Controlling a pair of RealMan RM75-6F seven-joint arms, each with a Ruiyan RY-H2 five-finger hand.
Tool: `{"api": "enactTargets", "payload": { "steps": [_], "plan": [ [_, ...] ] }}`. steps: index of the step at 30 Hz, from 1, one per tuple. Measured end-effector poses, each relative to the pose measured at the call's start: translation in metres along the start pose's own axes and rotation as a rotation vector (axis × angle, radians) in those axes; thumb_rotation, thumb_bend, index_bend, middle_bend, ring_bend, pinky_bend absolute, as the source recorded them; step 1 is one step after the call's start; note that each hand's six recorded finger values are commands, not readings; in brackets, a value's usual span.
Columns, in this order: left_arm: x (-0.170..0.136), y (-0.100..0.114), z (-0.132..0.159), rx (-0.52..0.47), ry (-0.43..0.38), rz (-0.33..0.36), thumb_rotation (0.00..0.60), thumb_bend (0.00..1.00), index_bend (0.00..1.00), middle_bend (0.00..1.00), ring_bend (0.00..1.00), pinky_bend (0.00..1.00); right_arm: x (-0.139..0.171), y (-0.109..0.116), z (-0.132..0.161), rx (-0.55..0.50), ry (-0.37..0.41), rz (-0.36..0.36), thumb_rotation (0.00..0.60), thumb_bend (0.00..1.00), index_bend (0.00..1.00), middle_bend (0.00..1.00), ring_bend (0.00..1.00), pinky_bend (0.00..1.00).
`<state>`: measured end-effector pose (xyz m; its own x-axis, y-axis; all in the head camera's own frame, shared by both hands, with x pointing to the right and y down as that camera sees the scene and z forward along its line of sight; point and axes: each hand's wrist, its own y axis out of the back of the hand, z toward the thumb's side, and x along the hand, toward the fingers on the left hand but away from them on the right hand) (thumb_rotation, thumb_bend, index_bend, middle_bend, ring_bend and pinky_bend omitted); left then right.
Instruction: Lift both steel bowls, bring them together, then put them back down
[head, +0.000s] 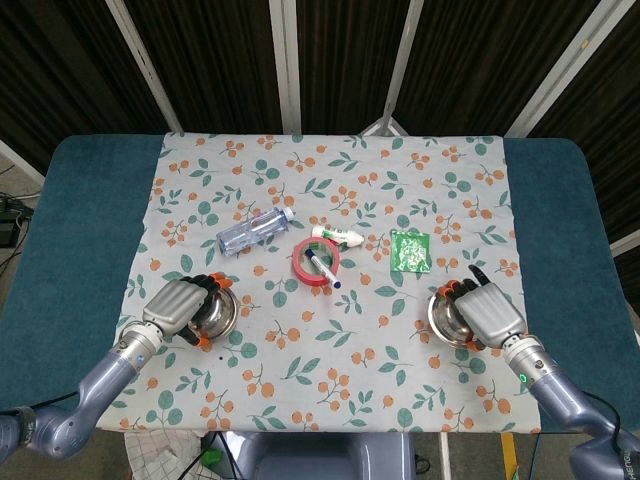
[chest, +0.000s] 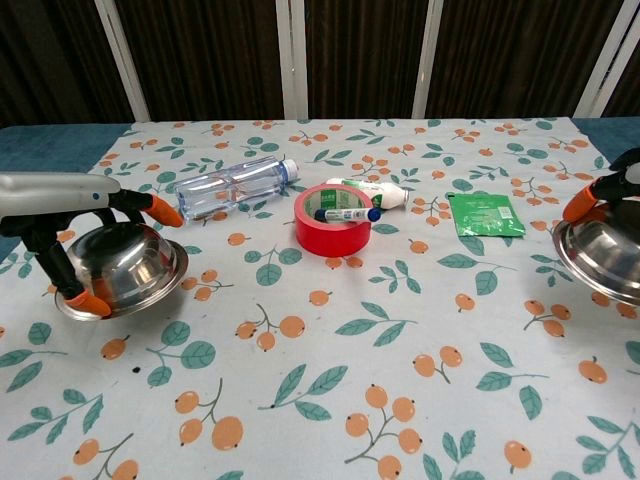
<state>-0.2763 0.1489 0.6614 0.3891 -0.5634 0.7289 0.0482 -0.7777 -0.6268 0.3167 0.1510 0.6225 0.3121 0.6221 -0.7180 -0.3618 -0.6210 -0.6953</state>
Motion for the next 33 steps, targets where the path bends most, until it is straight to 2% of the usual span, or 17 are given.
{"api": "enactTargets", "payload": {
  "steps": [11, 21, 27, 33],
  "plan": [
    [0.004, -0.003, 0.0, 0.021, 0.001, 0.005, 0.6, 0.0, 0.14, 0.04, 0.06, 0.29, -0.003, -0.02, 0.004, 0.023, -0.048, 0.045, 0.6, 0.16, 0.27, 0.16, 0.18, 0.0],
    [0.003, -0.003, -0.002, 0.03, -0.01, 0.009, 0.6, 0.0, 0.13, 0.0, 0.0, 0.23, -0.007, -0.037, 0.01, 0.014, -0.078, 0.051, 0.6, 0.11, 0.17, 0.09, 0.13, 0.0],
    [-0.001, -0.001, -0.003, 0.028, -0.021, 0.013, 0.6, 0.0, 0.11, 0.0, 0.0, 0.2, -0.006, -0.038, 0.011, 0.024, -0.09, 0.052, 0.6, 0.09, 0.13, 0.06, 0.11, 0.0],
    [-0.004, 0.002, -0.005, 0.044, -0.023, 0.005, 0.6, 0.0, 0.09, 0.0, 0.0, 0.19, -0.003, -0.026, 0.01, 0.02, -0.105, 0.009, 0.6, 0.09, 0.1, 0.04, 0.09, 0.0]
  ]
}}
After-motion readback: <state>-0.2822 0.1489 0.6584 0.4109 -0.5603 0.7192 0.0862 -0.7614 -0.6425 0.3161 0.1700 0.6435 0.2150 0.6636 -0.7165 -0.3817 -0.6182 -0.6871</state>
